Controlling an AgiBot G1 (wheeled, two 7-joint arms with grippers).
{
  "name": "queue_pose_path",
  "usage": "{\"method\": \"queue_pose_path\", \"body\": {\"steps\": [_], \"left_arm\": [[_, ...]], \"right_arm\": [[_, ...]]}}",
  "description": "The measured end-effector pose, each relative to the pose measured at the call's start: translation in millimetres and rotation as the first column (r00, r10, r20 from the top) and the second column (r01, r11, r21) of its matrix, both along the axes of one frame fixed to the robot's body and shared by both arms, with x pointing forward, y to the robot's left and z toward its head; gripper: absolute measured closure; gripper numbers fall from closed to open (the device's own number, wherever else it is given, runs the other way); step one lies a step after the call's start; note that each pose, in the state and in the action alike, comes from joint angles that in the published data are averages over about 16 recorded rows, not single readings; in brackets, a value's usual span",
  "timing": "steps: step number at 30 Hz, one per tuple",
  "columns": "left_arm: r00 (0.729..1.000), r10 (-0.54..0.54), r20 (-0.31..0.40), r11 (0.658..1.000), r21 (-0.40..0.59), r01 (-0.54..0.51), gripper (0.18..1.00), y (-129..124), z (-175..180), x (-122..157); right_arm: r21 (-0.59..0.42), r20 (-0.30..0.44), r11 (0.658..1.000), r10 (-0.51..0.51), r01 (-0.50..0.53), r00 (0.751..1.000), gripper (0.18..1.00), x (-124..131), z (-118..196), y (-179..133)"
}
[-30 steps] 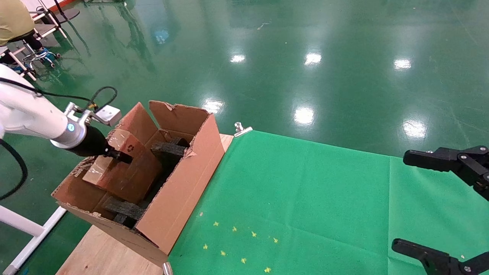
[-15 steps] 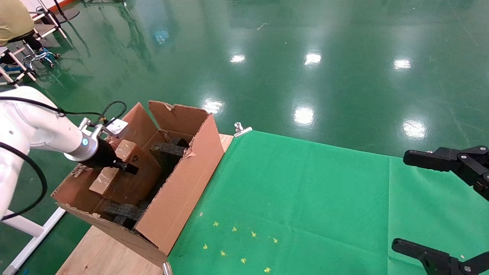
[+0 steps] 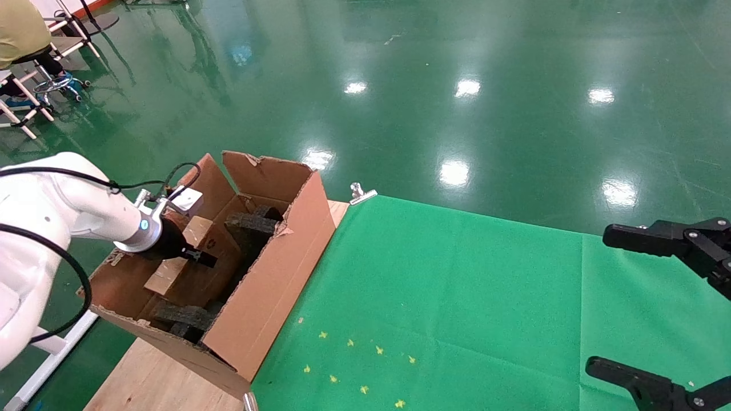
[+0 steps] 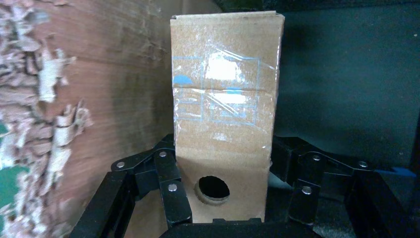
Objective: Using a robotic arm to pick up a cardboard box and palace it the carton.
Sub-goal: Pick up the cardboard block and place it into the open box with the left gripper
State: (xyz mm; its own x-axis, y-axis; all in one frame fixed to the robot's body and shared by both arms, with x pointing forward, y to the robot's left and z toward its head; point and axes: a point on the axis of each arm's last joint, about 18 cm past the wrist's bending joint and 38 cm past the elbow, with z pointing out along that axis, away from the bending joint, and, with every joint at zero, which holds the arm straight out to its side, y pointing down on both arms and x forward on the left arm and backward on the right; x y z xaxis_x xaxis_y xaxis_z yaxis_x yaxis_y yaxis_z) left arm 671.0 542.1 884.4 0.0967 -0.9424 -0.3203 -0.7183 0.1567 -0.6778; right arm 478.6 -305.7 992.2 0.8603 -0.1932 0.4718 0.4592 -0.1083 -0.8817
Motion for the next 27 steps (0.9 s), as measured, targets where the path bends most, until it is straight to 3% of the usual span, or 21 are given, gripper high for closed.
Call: {"method": "queue_pose_path", "body": {"steps": [27], "left_arm": [[1.0, 0.03, 0.01, 0.999, -0.011, -0.03, 0.877, 1, -25, 3]], "right_arm": [[0.0, 0.0, 1.0, 0.0, 0.0, 1.0, 0.178, 0, 0, 0]]}}
